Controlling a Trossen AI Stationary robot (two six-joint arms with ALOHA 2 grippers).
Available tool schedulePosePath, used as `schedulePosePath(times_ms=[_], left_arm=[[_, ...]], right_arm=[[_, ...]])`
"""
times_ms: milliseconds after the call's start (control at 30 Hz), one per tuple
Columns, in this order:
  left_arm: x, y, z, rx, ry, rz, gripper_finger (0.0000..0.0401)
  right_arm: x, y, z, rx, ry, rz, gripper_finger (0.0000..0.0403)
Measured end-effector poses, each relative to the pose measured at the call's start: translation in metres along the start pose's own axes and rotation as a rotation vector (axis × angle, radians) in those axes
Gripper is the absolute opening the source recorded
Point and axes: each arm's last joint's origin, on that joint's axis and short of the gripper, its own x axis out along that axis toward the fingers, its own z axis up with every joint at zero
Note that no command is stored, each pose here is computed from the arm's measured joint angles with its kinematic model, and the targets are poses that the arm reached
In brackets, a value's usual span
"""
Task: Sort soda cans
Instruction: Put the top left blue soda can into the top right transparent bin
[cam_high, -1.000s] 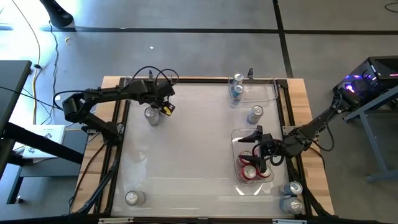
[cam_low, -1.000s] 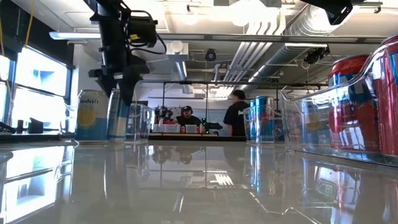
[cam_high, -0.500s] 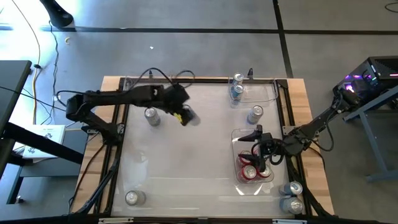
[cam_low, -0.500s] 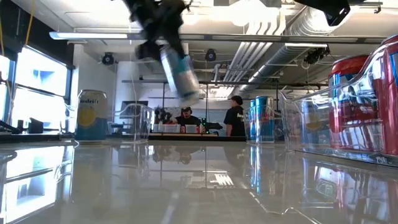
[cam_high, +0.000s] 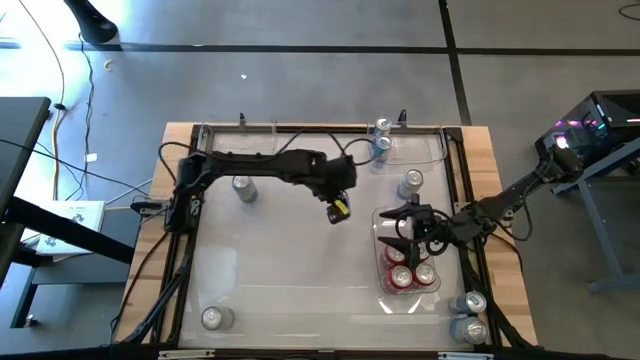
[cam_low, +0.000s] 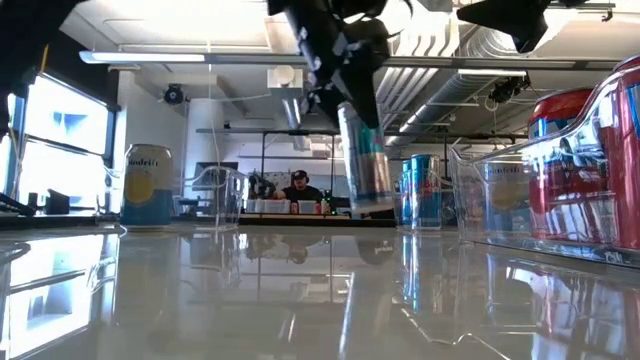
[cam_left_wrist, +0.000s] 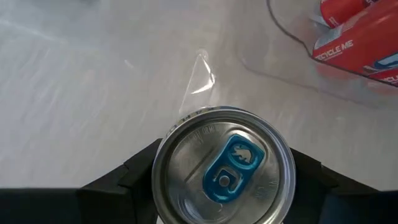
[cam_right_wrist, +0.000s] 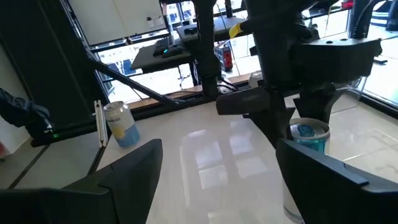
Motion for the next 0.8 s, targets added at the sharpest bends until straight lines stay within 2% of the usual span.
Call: schedulePosePath(times_ms=[300,500,800], left_arm=[[0.023,-0.004,0.002,0.028,0.053,0.007,0.0246],[0.024,-0.007,0.002,0.06,0.047,0.007,0.0251],[0.021,-0.009,0.001,0.091,0.047,0.008,0.0287]], right_arm=[[0.0,0.0,-0.001,-0.004,0.007,0.0,0.031],[0.0,0.0,-0.002,0.005,0.014,-0.002,0.031],[0.0,-0.001,-0.003,0.008,0.026,-0.006,0.031]])
